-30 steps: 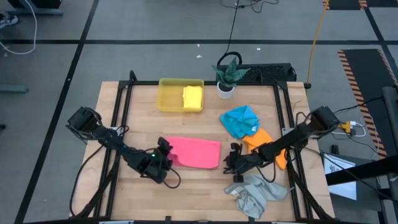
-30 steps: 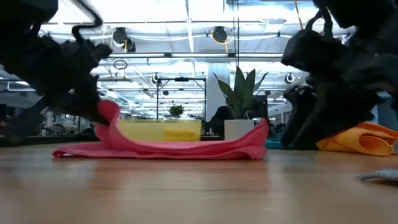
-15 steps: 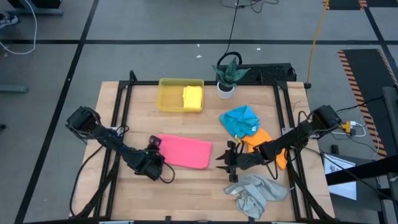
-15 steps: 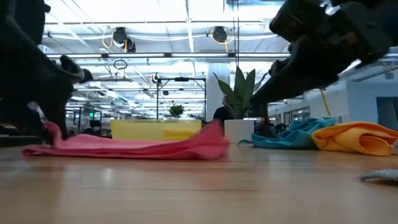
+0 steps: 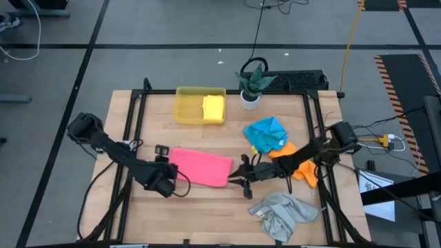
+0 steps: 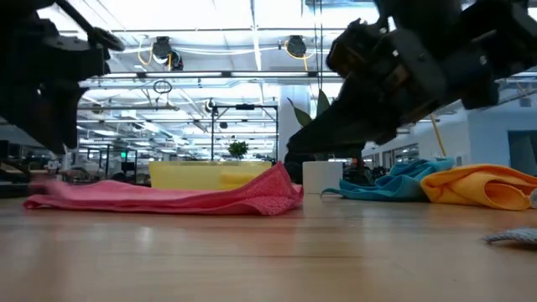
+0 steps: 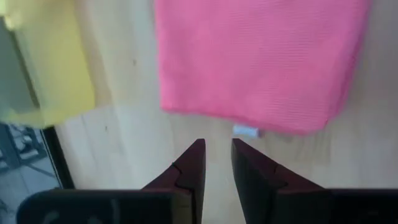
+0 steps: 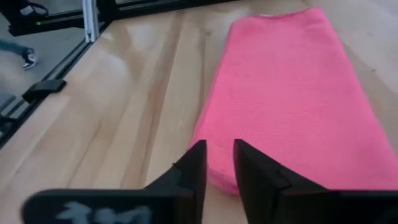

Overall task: Fold microfiber towels
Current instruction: Fold the pink microfiber cloth

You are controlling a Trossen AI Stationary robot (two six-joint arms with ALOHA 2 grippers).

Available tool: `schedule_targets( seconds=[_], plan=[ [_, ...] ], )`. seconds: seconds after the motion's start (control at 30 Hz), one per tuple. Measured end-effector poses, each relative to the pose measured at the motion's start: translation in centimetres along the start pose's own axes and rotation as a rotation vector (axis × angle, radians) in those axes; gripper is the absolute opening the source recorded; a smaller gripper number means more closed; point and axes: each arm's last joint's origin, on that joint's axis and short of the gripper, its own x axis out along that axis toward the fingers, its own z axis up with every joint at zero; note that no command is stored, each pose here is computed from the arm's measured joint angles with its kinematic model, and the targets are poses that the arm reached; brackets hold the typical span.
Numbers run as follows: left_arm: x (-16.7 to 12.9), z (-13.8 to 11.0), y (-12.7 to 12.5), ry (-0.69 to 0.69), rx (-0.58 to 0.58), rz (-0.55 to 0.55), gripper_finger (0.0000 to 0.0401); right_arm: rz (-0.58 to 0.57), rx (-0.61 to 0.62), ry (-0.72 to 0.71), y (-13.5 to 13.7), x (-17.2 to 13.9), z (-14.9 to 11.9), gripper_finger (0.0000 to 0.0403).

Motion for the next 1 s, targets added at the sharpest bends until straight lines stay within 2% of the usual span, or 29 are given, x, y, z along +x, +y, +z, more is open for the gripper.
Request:
schedule_targets(
  seconds=[0.17, 0.27, 0.33, 0.4, 0.47, 0.6, 0.7, 0.8, 0.9, 1.0],
  plan=[
    [-1.2, -1.1, 1.3, -0.027, -0.043, -0.015, 0.0081, 0.01, -0.043, -0.005, 0.3, 1.4, 0.4, 0.0017],
    [-1.8, -0.8, 1.8, -0.165, -0.17, 0.062, 0.0081, 0.011, -0.051, -0.009, 0.5, 1.8, 1.0, 0.0003],
    [-1.9, 0.0, 1.9, -0.25, -0.237, 0.059, 0.0081, 0.002, -0.046, 0.005, 0.4, 2.0, 1.3, 0.0005],
    [-1.9, 0.9, 1.7, -0.311, -0.243, 0.026, 0.0081, -0.013, -0.034, 0.041, 0.2, 2.2, 1.2, 0.0005],
    [-1.5, 1.7, 1.5, -0.38, -0.249, 0.001, 0.0081, -0.027, -0.031, 0.099, -0.1, 2.2, 0.7, 0.0002],
    [1.4, 2.2, 1.0, -0.474, -0.282, -0.055, 0.0081, -0.027, -0.048, 0.239, -0.2, 1.9, -0.6, 0.0001],
    [4.0, 1.2, 0.6, -0.471, -0.319, -0.09, 0.0081, -0.056, -0.066, 0.315, -0.1, 1.5, -1.2, 0.0001],
    [5.9, -0.1, 0.4, -0.43, -0.377, -0.086, 0.0081, -0.144, -0.092, 0.341, -0.3, 0.7, -0.8, 0.0001],
    [7.1, -1.2, 0.2, -0.385, -0.432, -0.083, 0.0081, -0.24, -0.119, 0.286, -0.4, -0.1, 0.5, 0.0],
    [7.4, -1.5, 0.1, -0.373, -0.453, -0.089, 0.0081, -0.208, -0.135, 0.202, 0.0, -0.4, 2.0, 0.0]
  ],
)
